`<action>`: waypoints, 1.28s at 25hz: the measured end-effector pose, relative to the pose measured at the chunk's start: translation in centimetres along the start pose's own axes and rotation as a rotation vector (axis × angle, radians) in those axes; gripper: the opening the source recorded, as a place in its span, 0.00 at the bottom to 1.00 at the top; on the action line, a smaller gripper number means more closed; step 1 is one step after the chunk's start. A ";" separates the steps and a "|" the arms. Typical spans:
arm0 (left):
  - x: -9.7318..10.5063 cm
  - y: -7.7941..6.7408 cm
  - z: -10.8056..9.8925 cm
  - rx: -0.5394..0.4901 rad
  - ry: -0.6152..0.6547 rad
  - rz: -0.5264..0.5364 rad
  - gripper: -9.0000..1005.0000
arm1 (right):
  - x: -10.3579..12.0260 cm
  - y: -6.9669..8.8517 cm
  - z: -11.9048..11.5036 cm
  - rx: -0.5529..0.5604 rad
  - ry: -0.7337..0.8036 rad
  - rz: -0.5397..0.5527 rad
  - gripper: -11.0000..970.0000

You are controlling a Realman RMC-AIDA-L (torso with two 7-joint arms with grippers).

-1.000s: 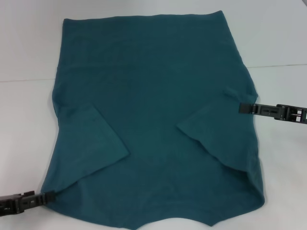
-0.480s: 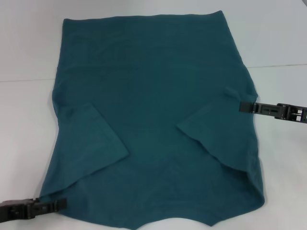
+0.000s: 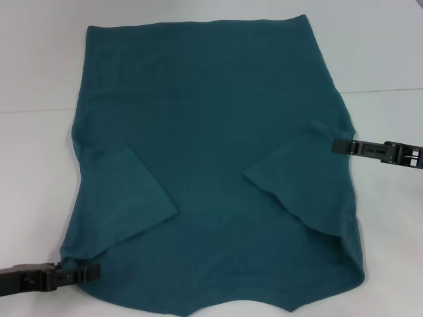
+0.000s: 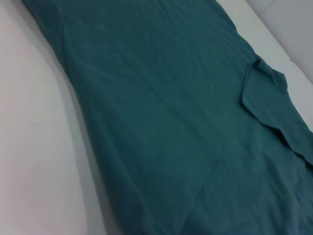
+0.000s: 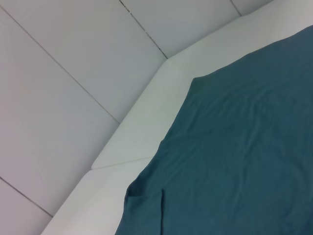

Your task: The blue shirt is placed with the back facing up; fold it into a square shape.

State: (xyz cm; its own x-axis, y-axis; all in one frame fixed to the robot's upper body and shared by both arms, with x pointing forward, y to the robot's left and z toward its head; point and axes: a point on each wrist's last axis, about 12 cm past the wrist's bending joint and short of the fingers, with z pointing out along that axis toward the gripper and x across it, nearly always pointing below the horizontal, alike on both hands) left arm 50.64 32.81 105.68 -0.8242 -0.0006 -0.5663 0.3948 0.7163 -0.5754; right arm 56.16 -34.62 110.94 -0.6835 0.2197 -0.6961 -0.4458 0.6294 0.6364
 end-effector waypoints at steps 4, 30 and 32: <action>-0.3 0.0 0.1 -0.014 0.005 0.007 0.84 | 0.0 0.0 -0.1 0.000 -0.004 0.002 0.96; -0.6 0.5 -0.1 -0.055 -0.006 -0.028 0.13 | 0.9 -0.6 -1.2 0.024 0.010 0.024 0.96; -0.6 0.5 -0.3 -0.049 -0.005 -0.028 0.06 | 1.2 -0.9 -1.7 0.049 0.041 0.036 0.95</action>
State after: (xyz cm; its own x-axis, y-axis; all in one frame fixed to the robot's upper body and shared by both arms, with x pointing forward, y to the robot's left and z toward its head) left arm 51.15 33.36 105.91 -0.8326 -0.0246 -0.5533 0.3512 0.7491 -0.5618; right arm 54.78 -36.24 110.13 -0.7219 0.2125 -0.6585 -0.3927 0.6577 0.6428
